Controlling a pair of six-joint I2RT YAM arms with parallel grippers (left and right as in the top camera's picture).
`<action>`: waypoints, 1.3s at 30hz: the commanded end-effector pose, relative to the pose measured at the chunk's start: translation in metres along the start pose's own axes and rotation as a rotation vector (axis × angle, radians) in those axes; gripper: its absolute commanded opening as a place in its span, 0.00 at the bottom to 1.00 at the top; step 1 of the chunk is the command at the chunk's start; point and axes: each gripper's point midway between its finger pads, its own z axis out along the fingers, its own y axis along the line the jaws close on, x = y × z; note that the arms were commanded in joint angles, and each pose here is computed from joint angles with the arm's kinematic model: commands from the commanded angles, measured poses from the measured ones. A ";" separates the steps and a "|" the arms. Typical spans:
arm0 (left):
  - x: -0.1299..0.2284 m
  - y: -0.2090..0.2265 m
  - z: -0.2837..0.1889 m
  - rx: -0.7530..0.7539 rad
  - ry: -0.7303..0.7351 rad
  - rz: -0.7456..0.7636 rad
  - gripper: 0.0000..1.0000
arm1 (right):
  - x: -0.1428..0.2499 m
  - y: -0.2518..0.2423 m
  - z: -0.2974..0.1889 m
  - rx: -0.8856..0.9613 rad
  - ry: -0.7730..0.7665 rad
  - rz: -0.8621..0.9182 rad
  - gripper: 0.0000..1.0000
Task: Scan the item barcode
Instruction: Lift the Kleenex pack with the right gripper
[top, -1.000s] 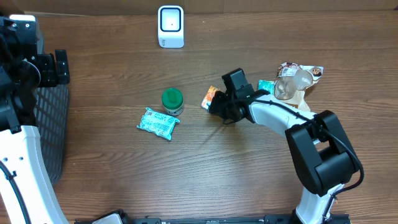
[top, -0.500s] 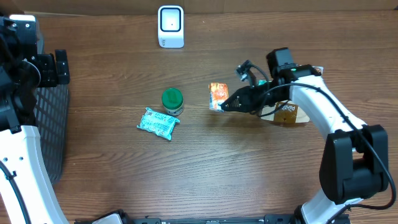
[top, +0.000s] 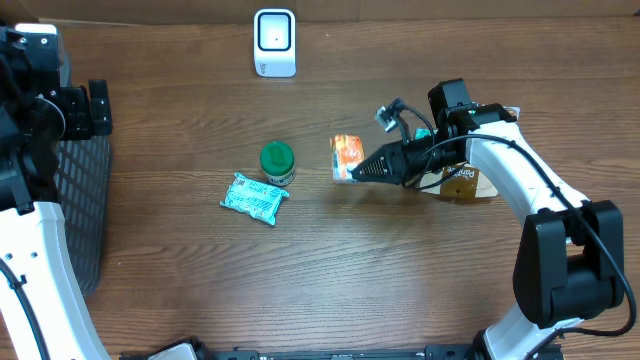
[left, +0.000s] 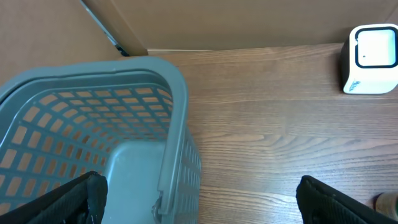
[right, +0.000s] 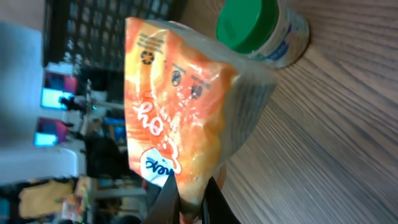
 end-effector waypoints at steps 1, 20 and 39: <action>-0.007 0.002 -0.004 -0.002 -0.023 0.017 0.99 | -0.013 0.019 -0.003 -0.080 -0.034 0.146 0.04; -0.007 0.002 -0.004 -0.002 -0.023 0.017 1.00 | -0.053 0.121 -0.043 -0.270 -0.110 -0.065 0.04; -0.007 0.002 -0.004 -0.002 -0.023 0.017 1.00 | -0.038 0.216 -0.083 -0.426 -0.160 -0.278 0.04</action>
